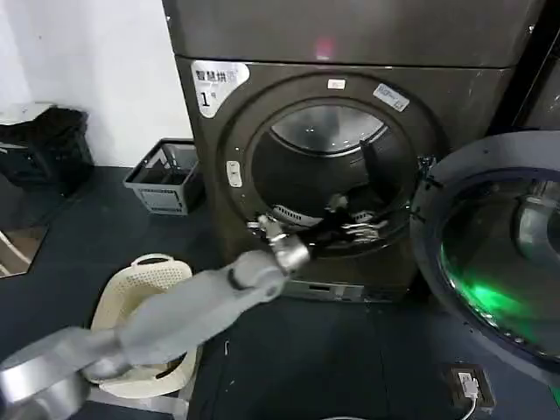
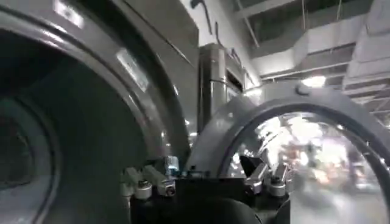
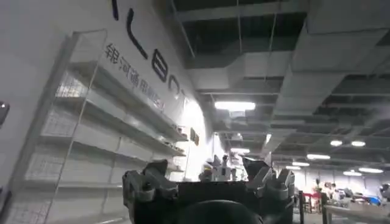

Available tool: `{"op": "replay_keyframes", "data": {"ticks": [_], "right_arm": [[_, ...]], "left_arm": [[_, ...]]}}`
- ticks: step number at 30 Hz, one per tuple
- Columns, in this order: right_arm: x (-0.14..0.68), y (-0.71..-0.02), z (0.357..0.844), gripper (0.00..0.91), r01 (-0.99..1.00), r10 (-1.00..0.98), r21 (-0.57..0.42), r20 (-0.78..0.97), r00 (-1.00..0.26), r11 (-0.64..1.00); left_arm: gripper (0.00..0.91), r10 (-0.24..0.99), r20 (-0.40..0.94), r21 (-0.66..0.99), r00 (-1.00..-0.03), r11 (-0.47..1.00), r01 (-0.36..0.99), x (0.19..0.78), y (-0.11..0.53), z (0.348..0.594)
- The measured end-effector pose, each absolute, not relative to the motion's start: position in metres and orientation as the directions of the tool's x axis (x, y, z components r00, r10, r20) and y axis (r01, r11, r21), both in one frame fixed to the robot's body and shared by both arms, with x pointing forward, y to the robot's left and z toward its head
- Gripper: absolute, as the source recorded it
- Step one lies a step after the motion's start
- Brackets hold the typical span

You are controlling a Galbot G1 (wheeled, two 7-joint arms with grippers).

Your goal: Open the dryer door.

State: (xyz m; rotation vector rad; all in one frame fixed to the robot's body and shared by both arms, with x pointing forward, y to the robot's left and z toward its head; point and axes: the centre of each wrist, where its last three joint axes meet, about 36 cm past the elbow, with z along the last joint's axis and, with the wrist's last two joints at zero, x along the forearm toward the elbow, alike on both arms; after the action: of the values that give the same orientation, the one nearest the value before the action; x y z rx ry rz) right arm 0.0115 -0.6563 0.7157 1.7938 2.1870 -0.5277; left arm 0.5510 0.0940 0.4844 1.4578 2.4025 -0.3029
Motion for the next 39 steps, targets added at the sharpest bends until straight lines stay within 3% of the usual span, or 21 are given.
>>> {"op": "replay_keyframes", "data": {"ticks": [6, 11, 21, 31, 39], "right_arm": [[0.021, -0.658, 0.715, 0.907, 0.977, 0.882, -0.097, -0.421, -0.211, 0.187], [0.027, -0.659, 0.705, 0.907, 0.979, 0.885, -0.089, -0.418, -0.206, 0.185], [0.025, -0.66, 0.695, 0.907, 0.981, 0.883, -0.074, -0.428, -0.191, 0.177], [0.029, -0.66, 0.694, 0.907, 0.98, 0.873, -0.083, -0.445, -0.198, 0.18], [0.029, -0.661, 0.698, 0.907, 0.977, 0.866, -0.098, -0.453, -0.212, 0.189]], "left_arm": [[0.907, 0.795, -0.329, -0.002, -0.51, 0.539, 0.842, 0.532, 0.167, 0.494], [0.907, 0.811, -0.286, 0.071, -0.51, 0.549, 0.833, 0.507, 0.239, 0.494], [0.907, 0.739, 0.163, 0.351, -0.653, 0.575, 0.739, 0.454, 0.392, 0.498], [0.907, 0.55, 0.508, 0.484, -0.663, 0.454, 0.748, 0.418, 0.48, 0.539], [0.907, 0.371, 0.676, 0.569, -0.637, 0.287, 0.771, 0.406, 0.518, 0.566]]}}
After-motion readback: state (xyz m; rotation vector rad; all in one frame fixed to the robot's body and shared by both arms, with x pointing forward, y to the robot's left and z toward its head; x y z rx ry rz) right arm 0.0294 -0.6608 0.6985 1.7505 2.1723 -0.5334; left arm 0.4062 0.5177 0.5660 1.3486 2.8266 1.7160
